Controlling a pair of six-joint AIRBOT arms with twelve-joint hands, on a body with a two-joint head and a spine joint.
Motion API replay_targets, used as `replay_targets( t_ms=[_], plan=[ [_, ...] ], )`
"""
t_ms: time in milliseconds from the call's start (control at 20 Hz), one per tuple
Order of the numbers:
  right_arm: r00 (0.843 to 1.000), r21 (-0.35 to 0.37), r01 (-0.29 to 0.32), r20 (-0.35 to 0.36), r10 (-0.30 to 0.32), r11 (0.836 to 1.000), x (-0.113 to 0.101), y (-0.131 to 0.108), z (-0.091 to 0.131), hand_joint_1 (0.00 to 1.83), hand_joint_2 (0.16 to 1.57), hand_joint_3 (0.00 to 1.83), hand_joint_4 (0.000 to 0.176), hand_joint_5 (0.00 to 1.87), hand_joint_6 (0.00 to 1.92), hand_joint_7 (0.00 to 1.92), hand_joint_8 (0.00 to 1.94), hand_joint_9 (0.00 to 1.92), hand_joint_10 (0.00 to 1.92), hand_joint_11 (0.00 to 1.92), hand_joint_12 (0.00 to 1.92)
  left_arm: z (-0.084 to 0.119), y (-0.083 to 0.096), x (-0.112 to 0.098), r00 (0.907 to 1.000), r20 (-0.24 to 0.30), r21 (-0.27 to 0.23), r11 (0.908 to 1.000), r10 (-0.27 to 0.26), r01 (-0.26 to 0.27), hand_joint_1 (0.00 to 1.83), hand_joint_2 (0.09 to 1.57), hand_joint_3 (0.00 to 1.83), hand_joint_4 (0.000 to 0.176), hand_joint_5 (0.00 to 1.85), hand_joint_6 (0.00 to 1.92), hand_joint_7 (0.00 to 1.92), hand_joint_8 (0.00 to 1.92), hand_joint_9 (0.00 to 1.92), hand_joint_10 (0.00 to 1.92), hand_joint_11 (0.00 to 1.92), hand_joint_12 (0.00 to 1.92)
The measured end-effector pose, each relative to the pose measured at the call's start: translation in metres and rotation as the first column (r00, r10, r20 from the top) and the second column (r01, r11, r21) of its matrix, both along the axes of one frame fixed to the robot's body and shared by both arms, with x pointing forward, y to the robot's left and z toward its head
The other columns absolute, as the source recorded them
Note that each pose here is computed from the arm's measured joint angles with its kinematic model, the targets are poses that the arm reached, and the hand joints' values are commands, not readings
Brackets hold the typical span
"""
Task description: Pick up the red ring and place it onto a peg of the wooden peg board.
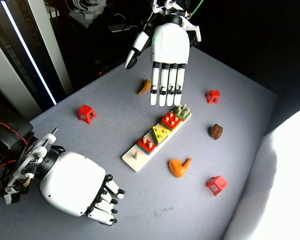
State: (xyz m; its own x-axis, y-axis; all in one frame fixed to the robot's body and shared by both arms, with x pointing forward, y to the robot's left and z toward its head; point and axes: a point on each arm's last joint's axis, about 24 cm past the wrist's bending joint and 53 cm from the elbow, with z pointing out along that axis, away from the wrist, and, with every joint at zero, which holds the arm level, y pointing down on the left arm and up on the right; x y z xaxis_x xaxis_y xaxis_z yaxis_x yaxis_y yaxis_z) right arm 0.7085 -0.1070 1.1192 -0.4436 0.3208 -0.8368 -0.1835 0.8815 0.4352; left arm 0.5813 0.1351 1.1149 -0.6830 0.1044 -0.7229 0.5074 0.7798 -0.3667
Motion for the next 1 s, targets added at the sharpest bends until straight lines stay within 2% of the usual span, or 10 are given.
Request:
replay_targets(
  t_ms=[250,300,350,400,450,550,700,900,1000],
  plan=[
    [1.0,-0.005,-0.009,-0.002,0.009,1.0,-0.002,0.004,-0.003,1.09,1.11,0.01,0.0,0.8,0.13,0.93,0.12,0.63,0.72,0.12,1.49,0.0,-0.001,0.0,1.0,0.007,0.003,1.0,-0.003,0.003,0.0,1.11,0.0,0.0,0.03,0.0,0.02,0.0,0.0,0.0,0.0,0.01],
    [1.0,-0.005,-0.01,-0.001,0.01,1.0,-0.002,0.005,-0.003,1.1,1.16,0.0,0.0,0.84,0.97,0.98,0.12,0.69,0.69,0.21,1.47,0.001,-0.001,0.0,1.0,0.009,0.004,1.0,-0.002,0.002,0.0,1.1,0.0,0.0,0.04,0.01,0.02,0.01,0.01,0.0,0.01,0.0],
    [1.0,-0.006,-0.011,0.0,0.011,1.0,-0.002,0.006,-0.003,1.17,1.18,0.0,0.0,0.79,1.2,0.95,0.88,0.72,0.71,0.23,1.51,0.001,-0.001,0.001,1.0,0.007,-0.001,1.0,0.003,-0.003,0.0,1.1,0.0,0.0,0.05,0.01,0.03,0.01,0.02,0.01,0.02,0.01],
    [1.0,-0.007,-0.011,0.001,0.011,1.0,-0.002,0.005,-0.003,1.17,1.19,0.0,0.002,0.76,1.28,0.91,1.1,0.74,0.73,0.25,1.51,0.001,-0.001,0.001,1.0,0.003,-0.004,1.0,0.007,-0.007,0.0,1.09,0.0,0.0,0.07,0.02,0.05,0.01,0.04,0.01,0.04,0.02],
    [1.0,-0.008,-0.009,0.001,0.009,1.0,-0.001,0.005,-0.003,1.33,1.14,0.0,0.0,0.88,1.08,1.03,0.94,0.78,1.24,0.35,1.59,0.001,0.0,0.001,0.9999,0.004,-0.005,0.9999,0.01,-0.01,0.0,1.1,0.0,0.0,0.04,0.0,0.02,0.0,0.01,0.0,0.01,0.01],
    [1.0,-0.008,-0.009,0.001,0.009,1.0,-0.001,0.005,-0.003,1.36,1.13,0.0,0.0,0.88,1.12,1.05,0.88,0.8,1.31,0.39,1.58,0.001,0.0,0.002,0.9999,0.006,-0.005,0.9999,0.014,-0.014,0.0,1.1,0.0,0.0,0.03,0.0,0.01,0.0,0.0,0.0,0.0,0.0],
    [1.0,-0.001,-0.008,0.002,0.008,1.0,-0.001,0.006,-0.001,1.36,1.16,0.0,0.0,0.8,1.21,0.99,0.97,0.78,1.38,0.41,1.56,-0.001,0.002,0.002,0.9998,0.002,-0.005,0.9998,0.021,-0.021,0.0,1.12,0.01,0.0,0.05,0.01,0.04,0.01,0.02,0.01,0.03,0.01],
    [0.999,0.018,-0.029,0.031,0.028,0.999,0.003,0.015,0.018,1.36,1.15,0.0,0.0,0.83,1.18,1.0,0.95,0.8,1.34,0.43,1.53,-0.001,0.002,0.003,0.9996,-0.003,-0.01,0.9995,0.029,-0.029,0.0,1.1,0.0,0.0,0.05,0.0,0.03,0.0,0.02,0.0,0.03,0.02],
    [0.998,0.018,-0.046,0.054,0.045,0.999,0.006,0.023,0.028,1.36,1.15,0.0,0.0,0.84,1.19,0.98,0.98,0.78,1.36,0.41,1.54,-0.002,0.006,0.006,0.9992,0.008,0.009,0.9992,0.04,-0.04,0.0,1.1,0.0,0.0,0.04,0.0,0.02,0.0,0.0,0.0,0.01,0.0]
  ],
)
